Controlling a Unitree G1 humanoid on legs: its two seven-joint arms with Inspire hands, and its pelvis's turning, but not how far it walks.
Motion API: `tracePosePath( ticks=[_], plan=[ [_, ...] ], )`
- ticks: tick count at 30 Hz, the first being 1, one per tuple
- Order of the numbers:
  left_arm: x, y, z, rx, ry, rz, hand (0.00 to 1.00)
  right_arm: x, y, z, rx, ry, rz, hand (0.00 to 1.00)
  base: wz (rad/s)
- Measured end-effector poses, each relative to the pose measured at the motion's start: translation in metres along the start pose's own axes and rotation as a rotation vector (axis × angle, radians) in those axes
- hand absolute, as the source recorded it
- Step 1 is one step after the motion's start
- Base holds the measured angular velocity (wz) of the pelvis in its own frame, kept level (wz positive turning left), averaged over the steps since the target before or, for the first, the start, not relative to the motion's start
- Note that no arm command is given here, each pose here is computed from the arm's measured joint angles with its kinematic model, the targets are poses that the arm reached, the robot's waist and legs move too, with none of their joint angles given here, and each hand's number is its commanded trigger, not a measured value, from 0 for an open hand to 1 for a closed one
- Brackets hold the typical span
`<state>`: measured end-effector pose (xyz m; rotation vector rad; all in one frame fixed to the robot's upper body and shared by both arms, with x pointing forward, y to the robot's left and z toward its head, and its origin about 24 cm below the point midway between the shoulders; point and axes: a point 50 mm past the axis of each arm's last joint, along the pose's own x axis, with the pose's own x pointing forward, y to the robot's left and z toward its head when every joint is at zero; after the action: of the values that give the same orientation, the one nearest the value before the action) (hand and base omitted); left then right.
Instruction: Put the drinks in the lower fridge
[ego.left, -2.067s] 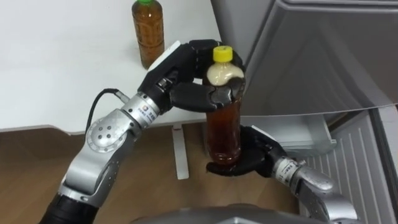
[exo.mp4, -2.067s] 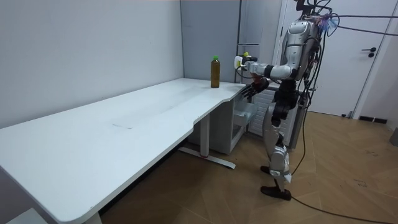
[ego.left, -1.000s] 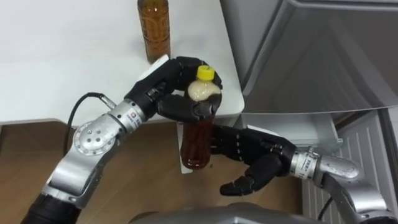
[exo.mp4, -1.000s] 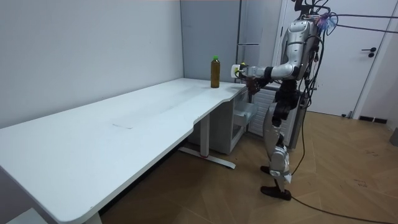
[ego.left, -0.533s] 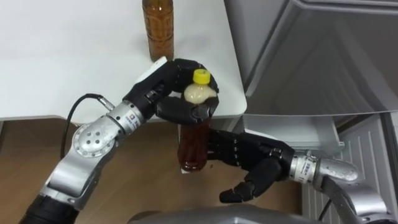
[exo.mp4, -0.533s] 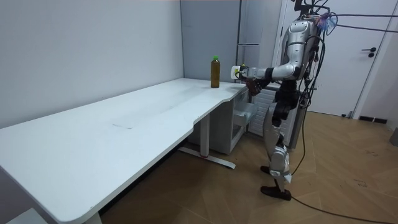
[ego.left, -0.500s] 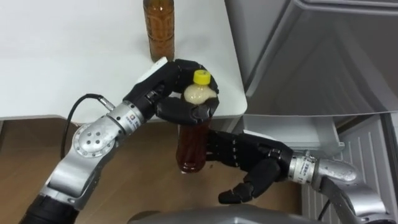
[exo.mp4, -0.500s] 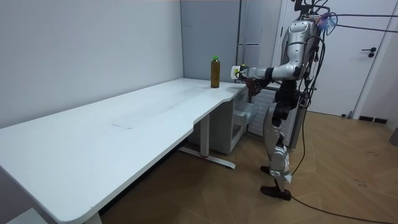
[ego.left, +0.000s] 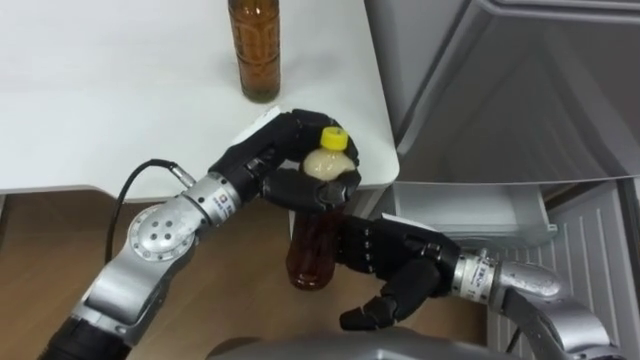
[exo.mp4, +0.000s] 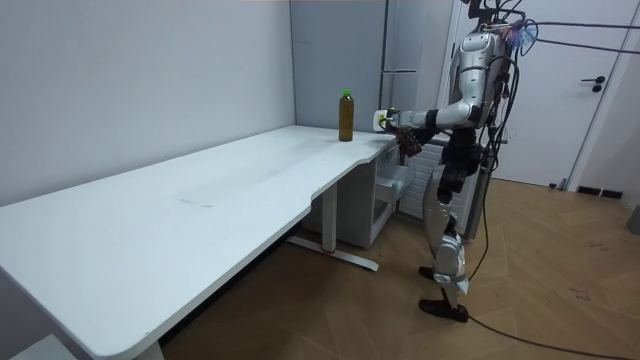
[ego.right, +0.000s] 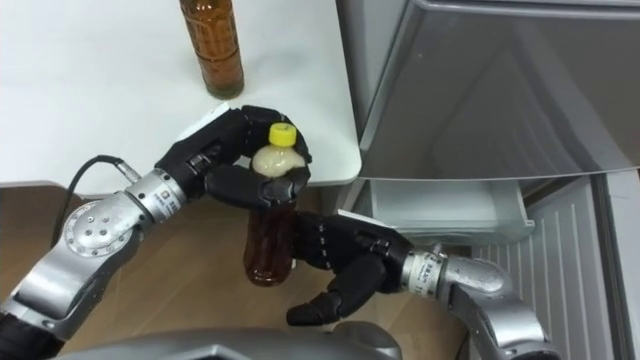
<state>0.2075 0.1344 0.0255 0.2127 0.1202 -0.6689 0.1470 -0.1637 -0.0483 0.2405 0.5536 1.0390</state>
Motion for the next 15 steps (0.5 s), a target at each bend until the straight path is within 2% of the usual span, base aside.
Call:
tracePosePath(
  ticks=[3, 4, 5, 6, 11, 15],
  plan=[
    [0.000, 0.000, 0.000, 0.001, 0.001, 0.000, 1.00, 0.001, 0.001, 0.000, 0.004, -0.004, 0.002, 0.28, 0.00],
    [0.000, 0.000, 0.000, 0.001, 0.001, 0.000, 1.00, 0.002, 0.001, 0.000, 0.006, -0.006, -0.005, 0.67, 0.00],
    [0.000, 0.000, 0.000, -0.001, 0.000, -0.003, 1.00, 0.002, 0.001, -0.001, 0.014, -0.012, -0.015, 0.94, 0.00],
    [0.000, -0.001, 0.000, -0.002, 0.000, -0.005, 1.00, 0.002, 0.000, -0.001, 0.016, -0.013, -0.024, 1.00, 0.00],
    [0.003, -0.010, 0.000, -0.057, -0.018, -0.044, 1.00, 0.004, -0.005, -0.007, 0.066, -0.022, -0.126, 1.00, 0.00],
    [0.005, -0.013, 0.002, -0.080, -0.033, -0.057, 1.00, 0.006, -0.004, -0.009, 0.096, -0.040, -0.139, 1.00, 0.00]
  ],
)
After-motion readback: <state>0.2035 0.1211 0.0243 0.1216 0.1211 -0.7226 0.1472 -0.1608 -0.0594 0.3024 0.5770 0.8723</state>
